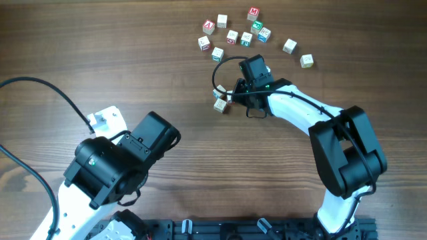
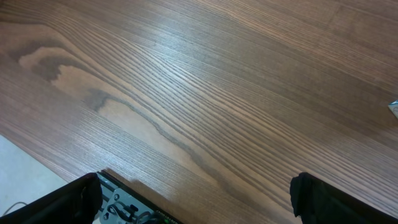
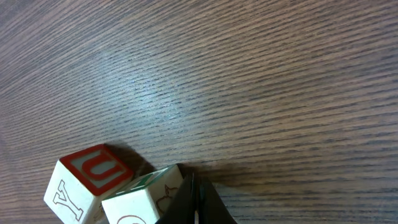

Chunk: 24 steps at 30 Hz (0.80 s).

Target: Form a circle

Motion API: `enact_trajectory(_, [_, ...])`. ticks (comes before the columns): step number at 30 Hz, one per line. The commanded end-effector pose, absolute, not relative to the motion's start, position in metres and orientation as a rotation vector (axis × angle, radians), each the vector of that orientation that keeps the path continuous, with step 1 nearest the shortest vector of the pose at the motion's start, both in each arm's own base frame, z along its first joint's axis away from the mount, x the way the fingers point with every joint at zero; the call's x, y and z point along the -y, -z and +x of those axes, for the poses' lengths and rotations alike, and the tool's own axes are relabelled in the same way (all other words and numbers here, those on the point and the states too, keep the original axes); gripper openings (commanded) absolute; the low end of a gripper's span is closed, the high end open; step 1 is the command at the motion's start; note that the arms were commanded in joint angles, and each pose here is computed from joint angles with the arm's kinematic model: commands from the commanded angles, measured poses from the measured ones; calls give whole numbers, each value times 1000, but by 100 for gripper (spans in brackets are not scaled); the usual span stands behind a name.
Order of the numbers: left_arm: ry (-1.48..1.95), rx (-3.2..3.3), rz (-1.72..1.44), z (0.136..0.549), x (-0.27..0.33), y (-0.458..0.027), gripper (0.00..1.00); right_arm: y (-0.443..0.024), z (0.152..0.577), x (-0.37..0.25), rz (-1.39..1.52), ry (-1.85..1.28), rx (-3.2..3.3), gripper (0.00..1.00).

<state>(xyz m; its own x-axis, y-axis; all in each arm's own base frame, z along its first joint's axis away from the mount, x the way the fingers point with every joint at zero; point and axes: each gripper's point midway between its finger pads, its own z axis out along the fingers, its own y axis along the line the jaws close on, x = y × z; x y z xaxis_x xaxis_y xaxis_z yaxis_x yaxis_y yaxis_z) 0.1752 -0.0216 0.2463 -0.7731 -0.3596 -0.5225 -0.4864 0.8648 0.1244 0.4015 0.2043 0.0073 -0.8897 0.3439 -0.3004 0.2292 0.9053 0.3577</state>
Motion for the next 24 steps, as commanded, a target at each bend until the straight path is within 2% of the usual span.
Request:
enact_trajectory(1, [-345,-2530,-633,175,21,-247,100,-6,398,-209,391,-456,-2722,5])
enact_trajectory(24, [-344,-2530,-633,175,21,-247,100,-10,397,-210,384,-469,-2723,5])
